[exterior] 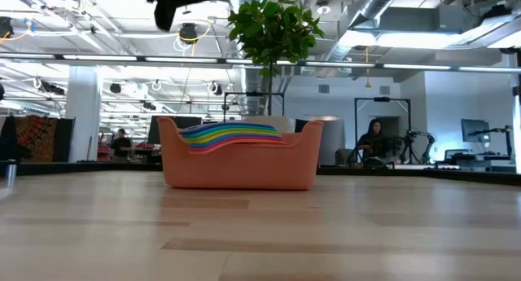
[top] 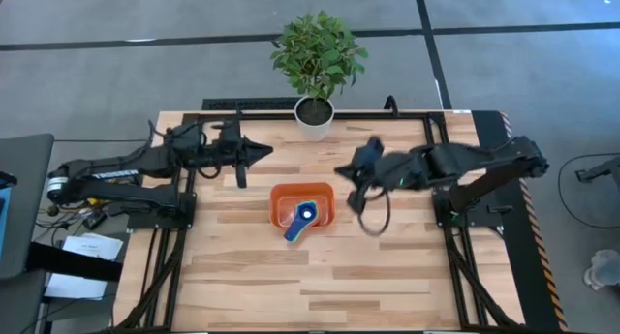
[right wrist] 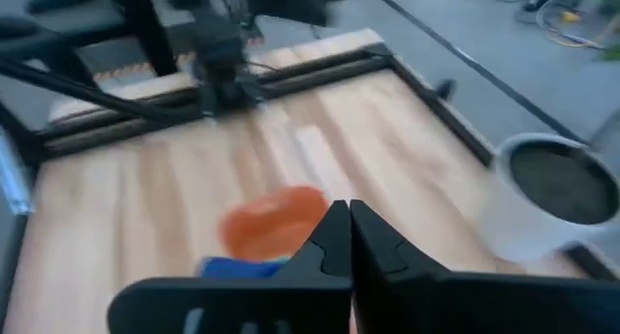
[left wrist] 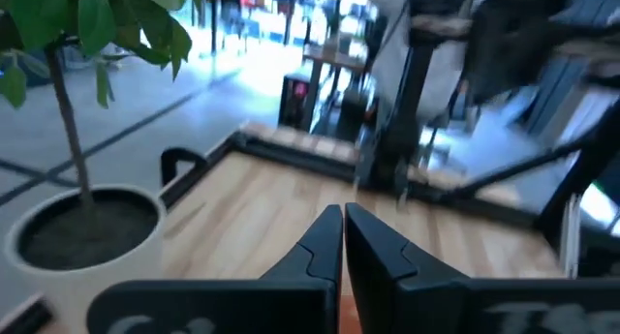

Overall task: Nest measuring cups in basket
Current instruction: Return to Home Position

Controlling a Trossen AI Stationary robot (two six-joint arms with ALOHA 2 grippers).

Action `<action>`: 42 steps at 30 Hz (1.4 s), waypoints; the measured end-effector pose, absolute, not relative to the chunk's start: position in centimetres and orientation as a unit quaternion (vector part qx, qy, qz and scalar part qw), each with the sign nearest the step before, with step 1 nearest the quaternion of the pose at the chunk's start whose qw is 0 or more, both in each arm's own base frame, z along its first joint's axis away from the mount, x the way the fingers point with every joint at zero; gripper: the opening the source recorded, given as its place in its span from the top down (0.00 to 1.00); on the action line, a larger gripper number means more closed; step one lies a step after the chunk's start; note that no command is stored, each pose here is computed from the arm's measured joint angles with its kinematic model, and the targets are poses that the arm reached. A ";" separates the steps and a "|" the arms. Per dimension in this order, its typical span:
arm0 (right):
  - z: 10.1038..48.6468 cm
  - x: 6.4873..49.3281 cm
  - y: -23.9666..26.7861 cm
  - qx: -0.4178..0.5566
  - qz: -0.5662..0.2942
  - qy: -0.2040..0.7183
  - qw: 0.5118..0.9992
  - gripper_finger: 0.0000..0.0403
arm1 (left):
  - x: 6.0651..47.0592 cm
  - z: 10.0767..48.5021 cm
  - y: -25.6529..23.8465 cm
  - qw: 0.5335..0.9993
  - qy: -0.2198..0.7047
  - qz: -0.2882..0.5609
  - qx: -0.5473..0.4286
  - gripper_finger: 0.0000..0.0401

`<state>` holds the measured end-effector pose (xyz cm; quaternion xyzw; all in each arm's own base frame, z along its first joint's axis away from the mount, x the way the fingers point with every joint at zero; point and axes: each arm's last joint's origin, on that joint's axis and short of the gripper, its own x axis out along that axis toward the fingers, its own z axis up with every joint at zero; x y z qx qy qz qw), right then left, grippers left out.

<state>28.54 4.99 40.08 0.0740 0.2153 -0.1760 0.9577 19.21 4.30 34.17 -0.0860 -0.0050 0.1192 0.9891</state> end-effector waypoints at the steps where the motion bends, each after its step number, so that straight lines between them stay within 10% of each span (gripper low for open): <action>1: 39.8 27.9 4.2 0.069 -0.177 0.221 0.957 0.98 | 19.2 33.3 4.3 0.988 -0.022 0.117 -0.097 1.00; 11: 35.3 22.6 -0.8 0.146 0.003 0.062 0.987 0.98 | 15.7 28.5 3.1 0.986 -0.091 0.065 -0.125 1.00; 24: 30.5 15.8 -2.1 0.070 0.007 0.015 0.997 0.99 | 10.2 29.1 2.0 0.980 -0.098 0.136 -0.111 1.00; 42: 23.3 11.3 -0.6 0.076 0.071 -0.064 0.993 0.99 | 15.4 28.5 0.9 0.979 -0.088 0.166 -0.084 1.00</action>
